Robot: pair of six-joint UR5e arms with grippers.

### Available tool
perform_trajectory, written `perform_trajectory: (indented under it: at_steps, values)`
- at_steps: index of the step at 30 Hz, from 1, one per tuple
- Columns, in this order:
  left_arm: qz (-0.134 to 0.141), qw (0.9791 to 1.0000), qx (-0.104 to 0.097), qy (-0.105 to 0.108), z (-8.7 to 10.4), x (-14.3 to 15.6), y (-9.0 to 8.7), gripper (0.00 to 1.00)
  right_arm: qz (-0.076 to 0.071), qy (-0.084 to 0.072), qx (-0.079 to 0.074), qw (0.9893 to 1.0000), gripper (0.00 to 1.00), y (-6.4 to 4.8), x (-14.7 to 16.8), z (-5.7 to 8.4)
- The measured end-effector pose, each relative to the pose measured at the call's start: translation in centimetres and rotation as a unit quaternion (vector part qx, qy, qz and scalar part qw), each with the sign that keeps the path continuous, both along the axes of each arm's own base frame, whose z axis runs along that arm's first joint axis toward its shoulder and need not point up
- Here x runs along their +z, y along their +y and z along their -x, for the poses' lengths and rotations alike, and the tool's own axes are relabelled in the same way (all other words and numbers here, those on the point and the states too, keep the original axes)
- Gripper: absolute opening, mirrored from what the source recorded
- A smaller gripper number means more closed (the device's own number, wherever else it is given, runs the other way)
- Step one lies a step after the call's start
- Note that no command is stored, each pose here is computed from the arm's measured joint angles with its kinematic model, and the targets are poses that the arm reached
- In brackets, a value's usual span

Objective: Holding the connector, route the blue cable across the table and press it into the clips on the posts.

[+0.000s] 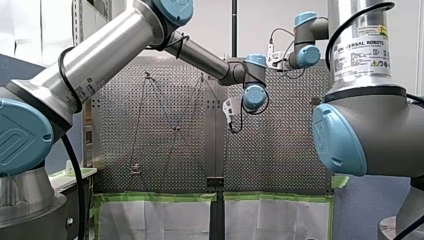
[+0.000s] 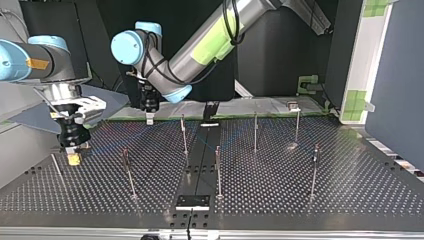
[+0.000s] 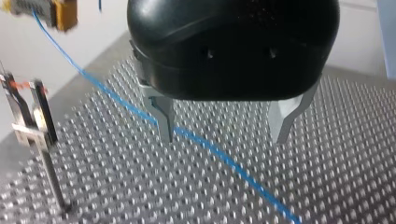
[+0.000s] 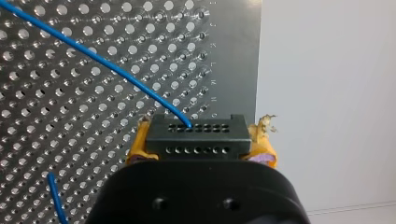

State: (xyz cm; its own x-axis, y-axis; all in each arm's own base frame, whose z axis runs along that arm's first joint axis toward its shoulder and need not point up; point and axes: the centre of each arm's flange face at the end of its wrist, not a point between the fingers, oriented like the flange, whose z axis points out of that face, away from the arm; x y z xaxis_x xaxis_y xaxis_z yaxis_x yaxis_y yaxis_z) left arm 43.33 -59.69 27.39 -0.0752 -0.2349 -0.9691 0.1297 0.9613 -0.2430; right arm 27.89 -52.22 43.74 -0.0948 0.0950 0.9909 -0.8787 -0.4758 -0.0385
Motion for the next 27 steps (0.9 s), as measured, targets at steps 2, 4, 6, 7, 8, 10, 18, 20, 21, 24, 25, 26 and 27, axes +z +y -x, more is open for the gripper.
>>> perform_trajectory:
  at_steps: [2, 4, 6, 7, 8, 10, 18, 20, 21, 24, 25, 26, 27]
  values:
    - [0.009, 0.9999, -0.014, -0.002, 1.0, 0.5, -0.3, 1.00, 0.000, 0.000, 0.000, 1.0000, 0.00, 0.0, 0.0, 0.0]
    - [0.019, 0.9994, -0.027, -0.006, 1.9, 1.2, -0.5, 1.00, 0.000, 0.000, 0.000, 1.0000, 0.00, 0.0, 0.0, 0.0]
    - [0.030, 0.9988, -0.037, -0.009, 2.5, 1.7, -0.6, 1.00, 0.000, 0.000, 0.000, 1.0000, 0.00, 0.0, 0.0, 0.0]
    - [0.037, 0.9984, -0.042, -0.011, 2.7, 2.0, -0.6, 1.00, 0.000, 0.000, 0.000, 1.0000, 0.00, 0.0, 0.0, 0.0]
    - [0.043, 0.9980, -0.046, -0.013, 2.8, 2.2, -0.5, 1.00, 0.000, 0.000, 0.000, 1.0000, 0.00, 0.0, 0.0, 0.0]
    - [0.056, 0.9971, -0.049, -0.017, 3.0, 2.8, -0.2, 1.00, 0.000, 0.000, 0.000, 1.0000, 0.00, 0.0, 0.0, 0.0]
    - [0.092, 0.9946, -0.028, -0.039, 3.9, 5.1, 1.6, 1.00, 0.000, 0.000, 0.000, 1.0000, 0.00, 0.0, 0.0, 0.0]
    - [0.105, 0.9933, -0.019, -0.044, 4.1, 5.7, 2.2, 1.00, 0.000, 0.000, 0.000, 1.0000, 0.00, 0.0, 0.0, 0.0]
    - [0.109, 0.9928, -0.017, -0.046, 4.1, 5.9, 2.4, 1.00, 0.000, 0.000, 0.000, 1.0000, 0.00, 0.0, 0.0, 0.0]
    - [0.132, 0.9898, -0.005, -0.053, 4.7, 6.7, 3.2, 1.00, 0.000, 0.000, 0.000, 1.0000, 0.00, 0.0, 0.0, 0.0]
    - [0.138, 0.9889, -0.002, -0.055, 4.9, 6.9, 3.4, 1.00, 0.000, 0.000, 0.000, 1.0000, 0.00, 0.0, 0.0, 0.0]
    - [0.143, 0.9880, -0.001, -0.057, 5.2, 7.1, 3.5, 1.00, 0.000, 0.000, 0.000, 1.0000, 0.00, 0.0, 0.0, 0.0]
    - [0.152, 0.9866, 0.001, -0.060, 5.5, 7.5, 3.7, 1.00, 0.000, 0.000, 0.000, 1.0000, 0.00, 0.0, 0.0, 0.0]
